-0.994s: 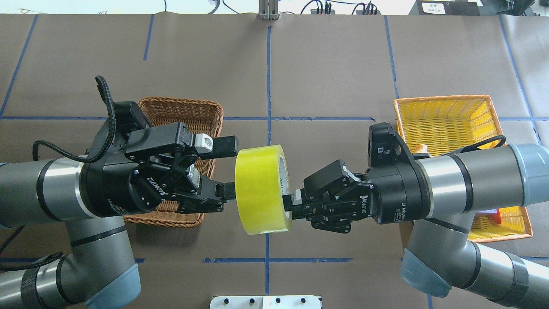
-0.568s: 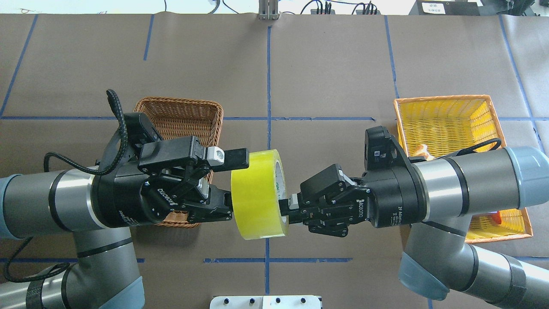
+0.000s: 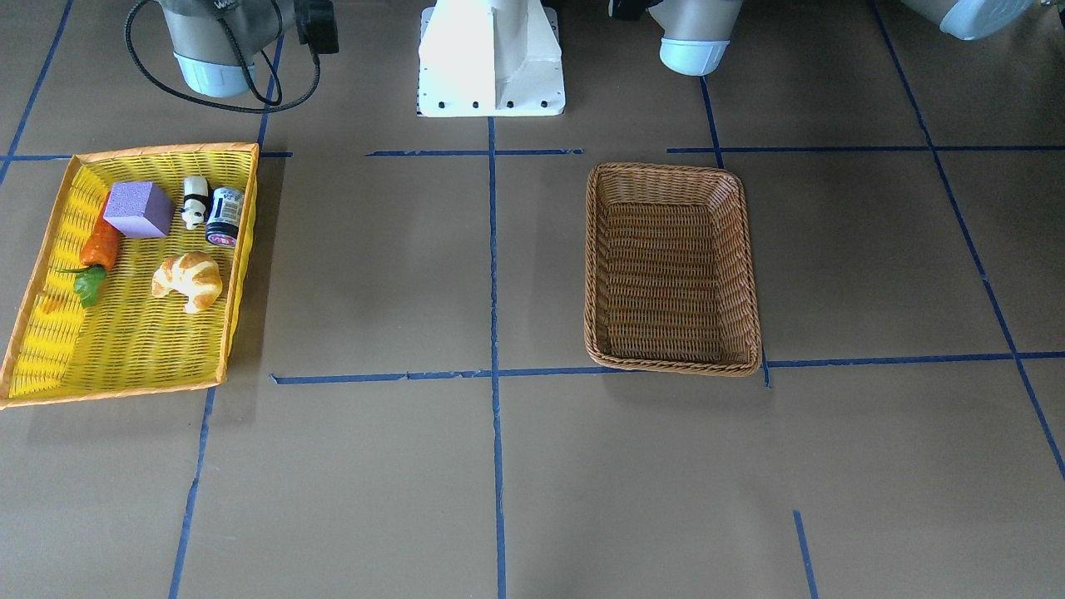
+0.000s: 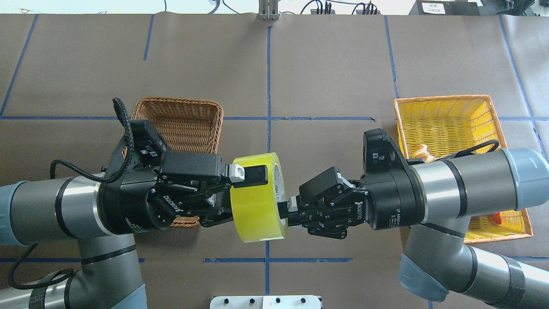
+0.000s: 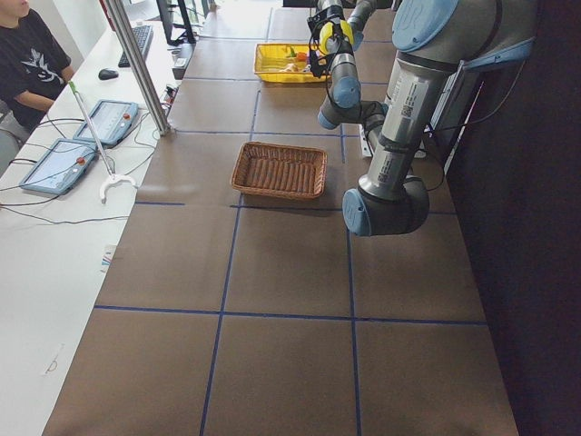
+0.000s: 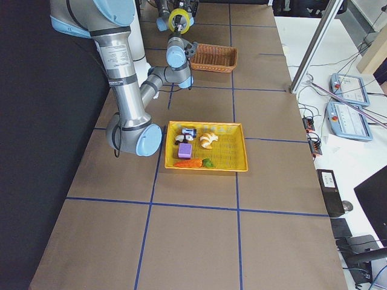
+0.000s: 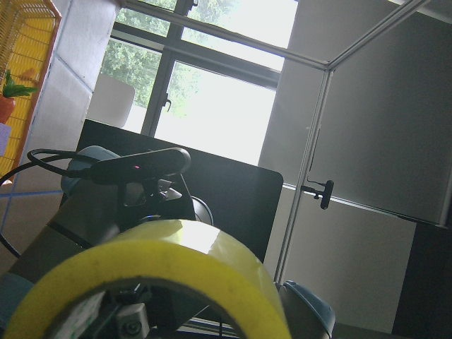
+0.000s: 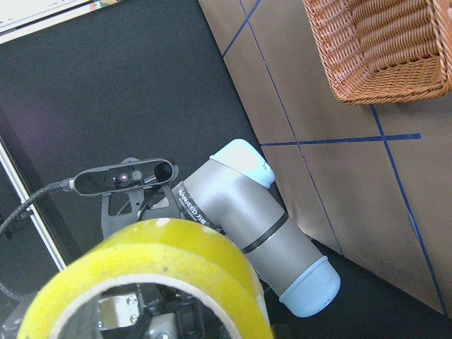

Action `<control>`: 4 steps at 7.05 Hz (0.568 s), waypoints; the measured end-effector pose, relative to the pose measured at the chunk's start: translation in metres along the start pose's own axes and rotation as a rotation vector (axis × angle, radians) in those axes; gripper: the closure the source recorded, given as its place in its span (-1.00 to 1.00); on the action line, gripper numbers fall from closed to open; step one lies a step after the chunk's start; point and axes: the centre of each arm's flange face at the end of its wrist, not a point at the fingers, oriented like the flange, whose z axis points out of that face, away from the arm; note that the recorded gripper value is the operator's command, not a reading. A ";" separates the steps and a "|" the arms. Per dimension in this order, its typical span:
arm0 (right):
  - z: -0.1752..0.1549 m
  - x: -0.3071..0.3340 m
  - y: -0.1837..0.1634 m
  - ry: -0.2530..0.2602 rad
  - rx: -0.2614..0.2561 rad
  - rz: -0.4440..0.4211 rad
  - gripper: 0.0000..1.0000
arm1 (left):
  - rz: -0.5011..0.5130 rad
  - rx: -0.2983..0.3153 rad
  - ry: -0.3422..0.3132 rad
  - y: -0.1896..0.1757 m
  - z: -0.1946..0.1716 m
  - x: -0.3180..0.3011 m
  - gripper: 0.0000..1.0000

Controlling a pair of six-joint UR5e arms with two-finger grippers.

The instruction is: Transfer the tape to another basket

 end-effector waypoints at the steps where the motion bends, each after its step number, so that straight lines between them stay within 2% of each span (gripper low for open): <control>1: 0.001 0.002 0.000 0.004 -0.002 -0.002 -1.00 | 0.000 0.007 0.006 0.000 0.000 0.001 1.00; 4: -0.002 0.005 -0.001 0.010 -0.002 -0.010 -1.00 | 0.002 0.014 0.014 0.000 -0.002 0.004 1.00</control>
